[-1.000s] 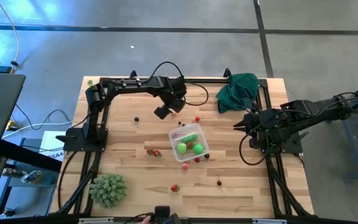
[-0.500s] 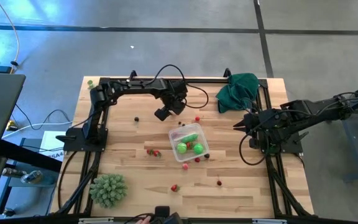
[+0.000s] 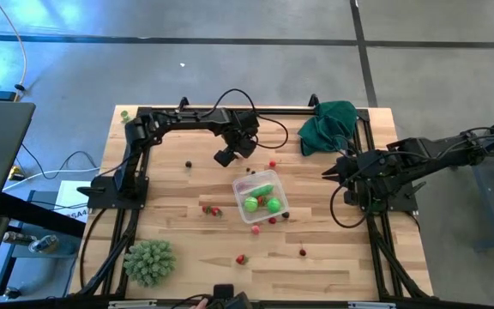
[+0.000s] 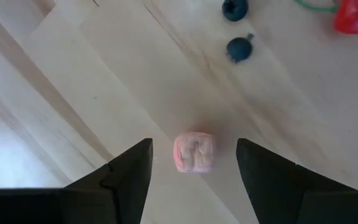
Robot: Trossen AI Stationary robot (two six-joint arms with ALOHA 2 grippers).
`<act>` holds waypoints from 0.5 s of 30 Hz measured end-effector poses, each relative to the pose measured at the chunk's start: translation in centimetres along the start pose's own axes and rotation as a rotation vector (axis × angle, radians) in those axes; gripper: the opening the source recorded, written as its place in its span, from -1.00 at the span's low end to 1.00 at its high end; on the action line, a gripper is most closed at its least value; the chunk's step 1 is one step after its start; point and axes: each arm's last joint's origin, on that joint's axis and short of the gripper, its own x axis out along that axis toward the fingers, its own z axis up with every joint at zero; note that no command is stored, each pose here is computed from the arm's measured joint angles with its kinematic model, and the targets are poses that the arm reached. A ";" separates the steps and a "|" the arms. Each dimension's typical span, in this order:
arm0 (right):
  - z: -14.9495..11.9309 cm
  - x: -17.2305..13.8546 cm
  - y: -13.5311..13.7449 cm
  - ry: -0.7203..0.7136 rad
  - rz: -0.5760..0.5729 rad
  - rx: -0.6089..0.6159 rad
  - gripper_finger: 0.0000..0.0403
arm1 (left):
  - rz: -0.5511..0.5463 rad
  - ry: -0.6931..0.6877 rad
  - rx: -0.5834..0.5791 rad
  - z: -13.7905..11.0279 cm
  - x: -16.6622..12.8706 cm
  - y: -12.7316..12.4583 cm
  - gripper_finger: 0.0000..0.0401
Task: Pick and placing Produce into tupperware
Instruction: Put the pink peach into the transparent container
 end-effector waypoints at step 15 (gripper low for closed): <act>0.0 0.0 0.0 0.000 -0.001 0.000 -0.84 | -0.046 0.061 -0.038 -0.5 2.6 -0.1 0.10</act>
